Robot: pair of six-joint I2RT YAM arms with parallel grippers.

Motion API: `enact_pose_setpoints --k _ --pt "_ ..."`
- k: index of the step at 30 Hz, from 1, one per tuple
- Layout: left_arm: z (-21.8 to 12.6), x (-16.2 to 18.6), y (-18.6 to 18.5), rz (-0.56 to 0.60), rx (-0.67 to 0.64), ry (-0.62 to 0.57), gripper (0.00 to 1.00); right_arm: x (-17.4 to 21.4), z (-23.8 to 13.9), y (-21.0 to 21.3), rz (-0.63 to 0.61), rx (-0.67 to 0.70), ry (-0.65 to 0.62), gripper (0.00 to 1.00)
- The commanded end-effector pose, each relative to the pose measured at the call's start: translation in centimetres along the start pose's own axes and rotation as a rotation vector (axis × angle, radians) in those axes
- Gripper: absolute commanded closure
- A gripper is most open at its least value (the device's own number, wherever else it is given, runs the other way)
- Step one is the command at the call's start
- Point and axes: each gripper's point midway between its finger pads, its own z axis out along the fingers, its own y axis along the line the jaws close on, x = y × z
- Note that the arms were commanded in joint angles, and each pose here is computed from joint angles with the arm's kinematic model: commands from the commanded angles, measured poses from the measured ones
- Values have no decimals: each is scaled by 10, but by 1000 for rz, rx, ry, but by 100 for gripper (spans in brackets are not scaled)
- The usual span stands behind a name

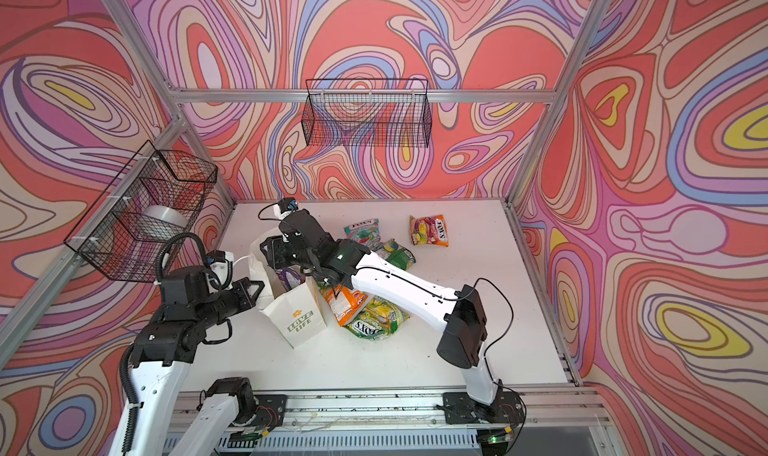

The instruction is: Place the snacks into the paper bag

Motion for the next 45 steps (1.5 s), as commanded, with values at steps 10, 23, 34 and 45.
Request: enact_pose_setpoints --k 10,23,34,45 --pt "2 8 5 5 -22 26 100 -69 -84 3 -232 227 -202 4" --pt "-29 -28 -9 -8 -92 4 53 -23 -56 -59 -331 466 -28 2" --pt "-64 -55 -14 5 -196 -26 56 -13 -53 -65 -322 429 -8 37" --pt "-59 -95 -44 -2 -132 -22 100 -15 -61 -44 -258 310 -26 100"
